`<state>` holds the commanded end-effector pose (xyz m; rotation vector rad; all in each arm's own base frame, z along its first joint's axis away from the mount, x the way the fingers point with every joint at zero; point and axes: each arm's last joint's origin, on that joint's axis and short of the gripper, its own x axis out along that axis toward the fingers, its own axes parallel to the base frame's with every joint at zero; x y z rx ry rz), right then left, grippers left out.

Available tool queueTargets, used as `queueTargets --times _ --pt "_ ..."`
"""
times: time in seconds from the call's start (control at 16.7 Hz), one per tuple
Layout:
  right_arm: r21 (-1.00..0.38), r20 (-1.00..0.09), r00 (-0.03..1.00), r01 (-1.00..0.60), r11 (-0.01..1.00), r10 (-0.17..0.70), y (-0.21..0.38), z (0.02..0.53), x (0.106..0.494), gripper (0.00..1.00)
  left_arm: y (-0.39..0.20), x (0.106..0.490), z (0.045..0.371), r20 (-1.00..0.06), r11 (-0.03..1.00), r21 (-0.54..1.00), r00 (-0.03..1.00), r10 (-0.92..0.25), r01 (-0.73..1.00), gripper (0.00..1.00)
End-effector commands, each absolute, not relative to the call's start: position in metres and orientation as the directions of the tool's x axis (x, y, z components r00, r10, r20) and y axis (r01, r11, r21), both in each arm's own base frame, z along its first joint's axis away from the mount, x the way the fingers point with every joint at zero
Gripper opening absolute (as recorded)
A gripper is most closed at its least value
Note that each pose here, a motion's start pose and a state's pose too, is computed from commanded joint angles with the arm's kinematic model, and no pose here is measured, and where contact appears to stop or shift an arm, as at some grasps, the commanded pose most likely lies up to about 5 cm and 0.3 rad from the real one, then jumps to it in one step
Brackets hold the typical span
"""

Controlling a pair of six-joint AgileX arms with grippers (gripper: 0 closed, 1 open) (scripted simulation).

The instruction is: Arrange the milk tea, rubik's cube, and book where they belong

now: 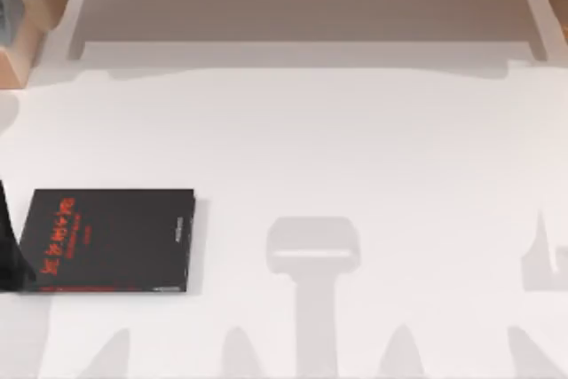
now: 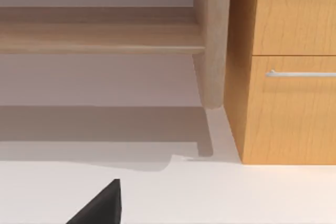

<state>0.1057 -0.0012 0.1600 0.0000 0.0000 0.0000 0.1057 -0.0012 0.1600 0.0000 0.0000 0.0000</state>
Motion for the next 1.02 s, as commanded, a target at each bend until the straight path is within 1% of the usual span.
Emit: queueTargets --times 0.36,0.54,0.66,0.78,0.9,1.02 --pt "-0.002 -0.008 1.000 0.003 1.000 -0.003 -0.001 0.162 0.106 1.00 -0.001 0.106 0.160 0.000 1.000 0.000 1.000 0.000 0.000 1.00" --pt "-0.015 -0.084 0.996 0.029 0.999 -0.030 -0.004 0.178 0.107 1.00 -0.001 0.106 0.160 0.000 1.000 0.000 1.000 0.000 0.000 1.00" --pt "-0.030 -0.173 0.983 0.054 0.998 -0.059 -0.008 0.196 0.111 1.00 -0.001 0.106 0.160 0.000 1.000 0.000 1.000 0.000 0.000 1.00" --pt "-0.047 -0.294 0.951 0.082 0.996 -0.092 -0.012 0.217 0.122 1.00 -0.001 0.106 0.160 0.000 1.000 0.000 1.000 0.000 0.000 1.00" --pt "-0.064 -0.439 0.890 0.106 0.992 -0.124 -0.020 0.236 0.141 1.00 -0.001 0.106 0.160 0.000 1.000 0.000 1.000 0.000 0.000 1.00" --pt "-0.076 -0.588 0.795 0.126 0.989 -0.146 -0.031 0.251 0.167 1.00 -0.001 0.106 0.160 0.000 1.000 0.000 1.000 0.000 0.000 1.00"
